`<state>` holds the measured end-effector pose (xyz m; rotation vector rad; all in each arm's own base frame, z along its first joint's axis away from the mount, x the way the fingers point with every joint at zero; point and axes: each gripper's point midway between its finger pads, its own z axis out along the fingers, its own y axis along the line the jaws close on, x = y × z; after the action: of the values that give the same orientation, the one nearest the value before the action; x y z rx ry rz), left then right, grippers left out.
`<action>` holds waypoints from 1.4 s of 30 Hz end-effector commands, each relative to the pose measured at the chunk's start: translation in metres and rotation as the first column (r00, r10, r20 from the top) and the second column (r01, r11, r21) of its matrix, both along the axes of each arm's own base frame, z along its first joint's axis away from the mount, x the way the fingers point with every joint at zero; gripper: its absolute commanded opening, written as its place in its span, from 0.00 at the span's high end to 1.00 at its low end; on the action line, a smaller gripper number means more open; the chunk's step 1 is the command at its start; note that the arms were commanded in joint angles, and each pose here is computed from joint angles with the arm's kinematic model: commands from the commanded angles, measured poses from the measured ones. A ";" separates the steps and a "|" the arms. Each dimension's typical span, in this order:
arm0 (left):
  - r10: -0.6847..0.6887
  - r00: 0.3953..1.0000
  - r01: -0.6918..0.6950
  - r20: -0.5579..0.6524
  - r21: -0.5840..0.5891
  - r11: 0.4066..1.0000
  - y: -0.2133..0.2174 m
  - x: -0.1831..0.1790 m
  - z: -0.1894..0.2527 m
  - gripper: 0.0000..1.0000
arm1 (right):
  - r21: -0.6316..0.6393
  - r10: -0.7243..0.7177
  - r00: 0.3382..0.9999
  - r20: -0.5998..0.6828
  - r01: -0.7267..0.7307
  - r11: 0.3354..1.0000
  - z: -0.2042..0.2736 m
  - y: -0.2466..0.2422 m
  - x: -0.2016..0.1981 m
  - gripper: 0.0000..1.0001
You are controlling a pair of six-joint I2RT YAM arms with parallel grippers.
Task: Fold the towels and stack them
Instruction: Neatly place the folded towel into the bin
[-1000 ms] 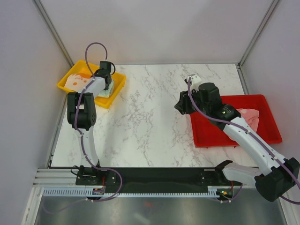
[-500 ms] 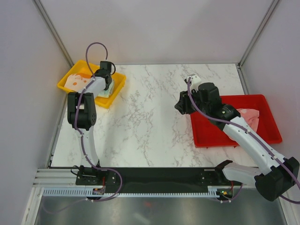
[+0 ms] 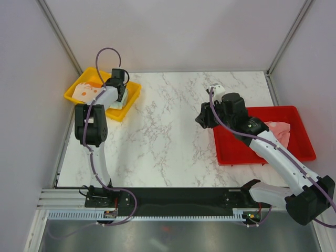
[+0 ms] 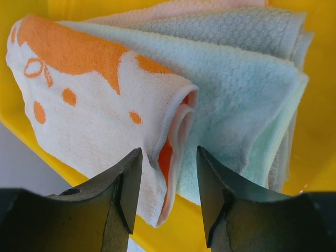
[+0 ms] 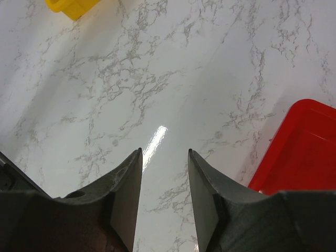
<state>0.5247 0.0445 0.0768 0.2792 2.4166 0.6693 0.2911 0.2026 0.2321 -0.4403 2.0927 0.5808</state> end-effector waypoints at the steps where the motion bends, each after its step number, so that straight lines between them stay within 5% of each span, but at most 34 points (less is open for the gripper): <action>1: -0.055 0.995 0.061 0.087 -0.064 0.996 -0.017 0.006 0.036 0.46 | 0.000 0.001 1.000 0.024 -0.001 1.000 0.001 0.001 0.004 0.52; 11: -0.054 0.991 0.057 0.124 -0.020 0.998 -0.013 0.005 0.065 0.44 | 0.000 0.004 1.000 0.030 -0.004 1.000 0.002 0.001 0.004 0.52; 28: -0.026 1.000 0.026 0.014 0.019 0.999 0.000 0.011 0.008 0.55 | 0.003 -0.005 0.999 0.048 0.005 1.000 0.007 -0.001 0.003 0.52; 42: 0.007 0.998 -0.010 0.060 0.064 0.998 0.012 0.015 0.030 0.57 | -0.008 -0.003 0.999 0.033 0.003 1.000 0.000 0.000 0.005 0.52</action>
<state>0.5301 0.0490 0.0776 0.2759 2.4126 0.7021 0.2911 0.2016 0.2268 -0.4463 2.0982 0.5714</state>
